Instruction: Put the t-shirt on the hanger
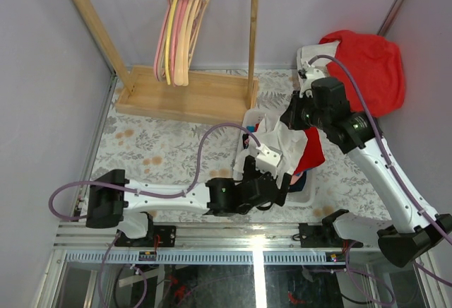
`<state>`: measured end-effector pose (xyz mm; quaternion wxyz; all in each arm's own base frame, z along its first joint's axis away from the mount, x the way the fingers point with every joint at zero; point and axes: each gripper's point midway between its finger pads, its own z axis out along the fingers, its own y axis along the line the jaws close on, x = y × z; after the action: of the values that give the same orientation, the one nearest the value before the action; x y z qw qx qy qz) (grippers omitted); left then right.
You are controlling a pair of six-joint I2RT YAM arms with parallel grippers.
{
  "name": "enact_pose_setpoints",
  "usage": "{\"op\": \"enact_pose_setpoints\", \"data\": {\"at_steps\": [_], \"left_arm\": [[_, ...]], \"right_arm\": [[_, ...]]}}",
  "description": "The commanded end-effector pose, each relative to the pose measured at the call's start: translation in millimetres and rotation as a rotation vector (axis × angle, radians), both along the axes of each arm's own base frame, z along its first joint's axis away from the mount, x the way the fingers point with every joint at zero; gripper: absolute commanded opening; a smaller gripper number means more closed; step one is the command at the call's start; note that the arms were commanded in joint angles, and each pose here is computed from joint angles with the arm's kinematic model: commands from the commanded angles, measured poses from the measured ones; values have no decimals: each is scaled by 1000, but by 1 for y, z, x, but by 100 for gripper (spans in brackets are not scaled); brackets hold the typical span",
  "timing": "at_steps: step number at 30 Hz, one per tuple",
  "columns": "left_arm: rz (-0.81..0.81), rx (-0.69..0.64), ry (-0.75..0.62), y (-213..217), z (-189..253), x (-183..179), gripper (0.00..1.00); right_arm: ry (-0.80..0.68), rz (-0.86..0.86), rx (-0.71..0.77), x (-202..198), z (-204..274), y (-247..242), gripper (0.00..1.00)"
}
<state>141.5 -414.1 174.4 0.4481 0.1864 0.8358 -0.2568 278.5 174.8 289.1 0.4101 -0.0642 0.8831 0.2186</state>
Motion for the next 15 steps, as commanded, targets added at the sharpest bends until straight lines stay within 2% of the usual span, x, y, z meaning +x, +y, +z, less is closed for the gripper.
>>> {"op": "enact_pose_setpoints", "data": {"at_steps": [1, 3, 5, 6, 8, 10, 11, 15], "left_arm": [[194, -1, -85, 4, 3, 28, 88], [238, 13, -112, 5, 1, 35, 81], [277, 33, -136, 7, -1, 41, 69], [295, 43, -143, 8, -1, 43, 57], [331, 64, -151, 12, 1, 46, 27], [347, 70, -153, 18, 6, 46, 6], [351, 68, -154, 22, 10, 45, 0], [364, 38, -158, 45, 36, 40, 0]], "right_arm": [[-53, 23, 40, -6, 18, 3, 0], [-58, 23, 43, -8, 21, 3, 0], [-64, 23, 44, -9, 24, 2, 0], [-65, 23, 44, -9, 24, 1, 0], [-66, 25, 42, -11, 24, 1, 0], [-66, 21, 33, -11, 22, -1, 0], [-66, 20, 29, -11, 21, -2, 0], [-65, 19, 24, -12, 18, -3, 0]]}}
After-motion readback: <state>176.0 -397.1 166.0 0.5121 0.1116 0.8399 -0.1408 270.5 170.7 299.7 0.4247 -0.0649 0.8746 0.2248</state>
